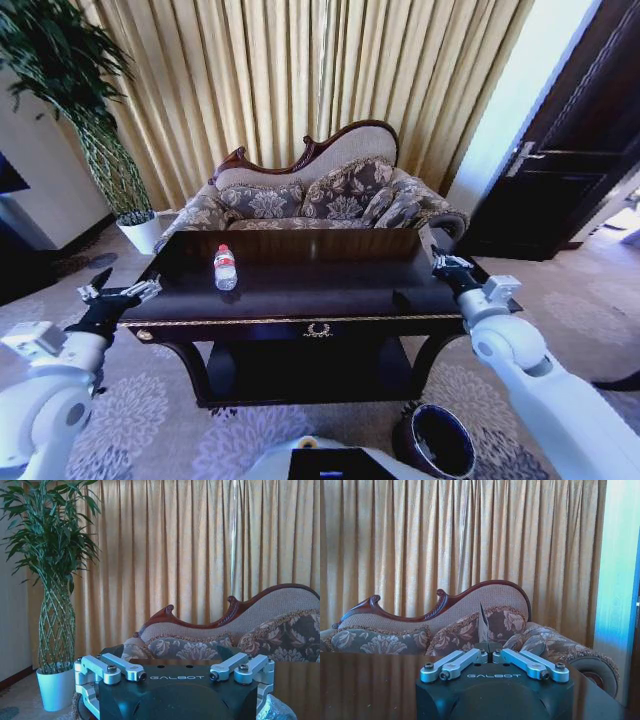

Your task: Move to the front of the table and place the trash on the table into the trash bin.

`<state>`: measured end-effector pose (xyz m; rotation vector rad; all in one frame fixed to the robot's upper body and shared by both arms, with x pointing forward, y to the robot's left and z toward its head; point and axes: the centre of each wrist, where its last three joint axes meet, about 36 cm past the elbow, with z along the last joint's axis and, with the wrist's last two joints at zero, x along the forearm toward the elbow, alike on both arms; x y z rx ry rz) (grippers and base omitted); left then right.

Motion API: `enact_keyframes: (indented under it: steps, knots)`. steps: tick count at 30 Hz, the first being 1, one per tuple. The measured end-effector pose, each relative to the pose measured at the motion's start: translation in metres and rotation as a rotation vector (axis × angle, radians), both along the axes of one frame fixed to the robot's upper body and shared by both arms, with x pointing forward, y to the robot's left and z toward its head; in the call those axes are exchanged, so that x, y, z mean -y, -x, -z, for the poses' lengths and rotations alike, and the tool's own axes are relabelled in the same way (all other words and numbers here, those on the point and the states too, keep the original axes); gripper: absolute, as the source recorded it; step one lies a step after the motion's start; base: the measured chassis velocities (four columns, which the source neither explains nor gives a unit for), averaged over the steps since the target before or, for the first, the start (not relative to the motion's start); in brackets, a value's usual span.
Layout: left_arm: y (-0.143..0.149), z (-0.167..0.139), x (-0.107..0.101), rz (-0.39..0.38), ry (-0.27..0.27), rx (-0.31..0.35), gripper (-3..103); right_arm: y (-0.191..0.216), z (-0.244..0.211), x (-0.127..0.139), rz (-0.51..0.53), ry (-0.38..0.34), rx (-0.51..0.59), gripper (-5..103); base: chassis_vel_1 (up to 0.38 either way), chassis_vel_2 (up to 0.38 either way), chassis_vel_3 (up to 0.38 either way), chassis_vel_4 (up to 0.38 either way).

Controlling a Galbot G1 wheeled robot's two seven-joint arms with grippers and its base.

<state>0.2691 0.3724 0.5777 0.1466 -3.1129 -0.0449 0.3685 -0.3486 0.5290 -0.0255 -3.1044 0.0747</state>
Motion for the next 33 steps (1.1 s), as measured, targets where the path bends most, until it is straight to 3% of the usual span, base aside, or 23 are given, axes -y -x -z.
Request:
enact_keyframes:
  steps: [33]
  knots:
    - [0.0011,0.0006,0.0024,0.012,0.018,0.015,100,0.0051,0.0029,-0.0034,-0.010,-0.001,-0.006,0,0.115,-0.119,-0.123,0.122]
